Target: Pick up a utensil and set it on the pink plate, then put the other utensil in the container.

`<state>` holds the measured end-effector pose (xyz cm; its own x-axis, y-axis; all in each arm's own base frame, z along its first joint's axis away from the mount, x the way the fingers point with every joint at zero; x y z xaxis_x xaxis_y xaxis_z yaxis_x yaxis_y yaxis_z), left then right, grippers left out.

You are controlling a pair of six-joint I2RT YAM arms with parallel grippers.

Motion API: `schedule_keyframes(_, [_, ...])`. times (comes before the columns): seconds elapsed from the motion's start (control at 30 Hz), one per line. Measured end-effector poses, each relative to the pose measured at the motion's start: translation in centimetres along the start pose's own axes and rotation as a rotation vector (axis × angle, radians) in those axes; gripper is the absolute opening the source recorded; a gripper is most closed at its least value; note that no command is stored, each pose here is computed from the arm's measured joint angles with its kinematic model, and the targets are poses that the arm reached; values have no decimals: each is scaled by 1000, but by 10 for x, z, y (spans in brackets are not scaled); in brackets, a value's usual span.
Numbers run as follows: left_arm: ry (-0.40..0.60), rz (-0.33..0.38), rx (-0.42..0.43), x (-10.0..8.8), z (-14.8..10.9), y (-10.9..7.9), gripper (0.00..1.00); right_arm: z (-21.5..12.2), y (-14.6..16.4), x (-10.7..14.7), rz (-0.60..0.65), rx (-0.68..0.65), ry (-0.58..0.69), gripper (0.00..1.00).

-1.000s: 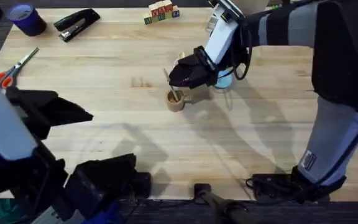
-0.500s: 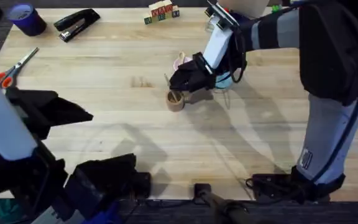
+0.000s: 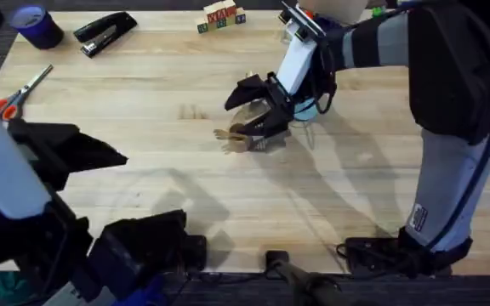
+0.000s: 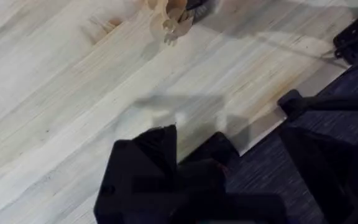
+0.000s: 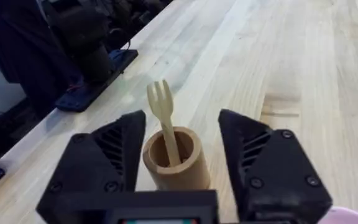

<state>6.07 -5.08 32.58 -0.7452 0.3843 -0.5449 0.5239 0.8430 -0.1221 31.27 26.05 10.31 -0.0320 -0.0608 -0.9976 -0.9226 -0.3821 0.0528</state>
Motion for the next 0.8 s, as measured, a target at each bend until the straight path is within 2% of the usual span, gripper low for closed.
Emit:
schedule_keyframes(0.17, [0,0,0,0,0,0,995,0,0,0,7,0,-1,979])
schedule_keyframes(0.47, [0,0,0,0,0,0,995,-8,-4,-1,94,20,4,998])
schedule_keyframes(0.6, [0,0,0,0,0,0,995,-19,-15,-5,261,53,31,998])
schedule_keyframes(0.7, [0,0,0,0,0,0,995,-26,-26,-16,380,75,34,998])
schedule_keyframes(0.8, [0,0,0,0,0,0,995,-30,-32,-26,501,98,88,998])
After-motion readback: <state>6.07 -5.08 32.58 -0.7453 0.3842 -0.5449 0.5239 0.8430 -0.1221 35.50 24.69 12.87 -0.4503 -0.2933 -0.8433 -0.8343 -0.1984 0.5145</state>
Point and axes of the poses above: each hand's point on the last joint's axis, 136 mm out from that joint toward the fingers, its own z axis out along the fingers, its own y axis along the line the jaws close on, x = y × z, the point moved 5 cm from there along -z, back along the fingers, and after that the axes turned 7 degrees about -z, right-handed, at the moved point
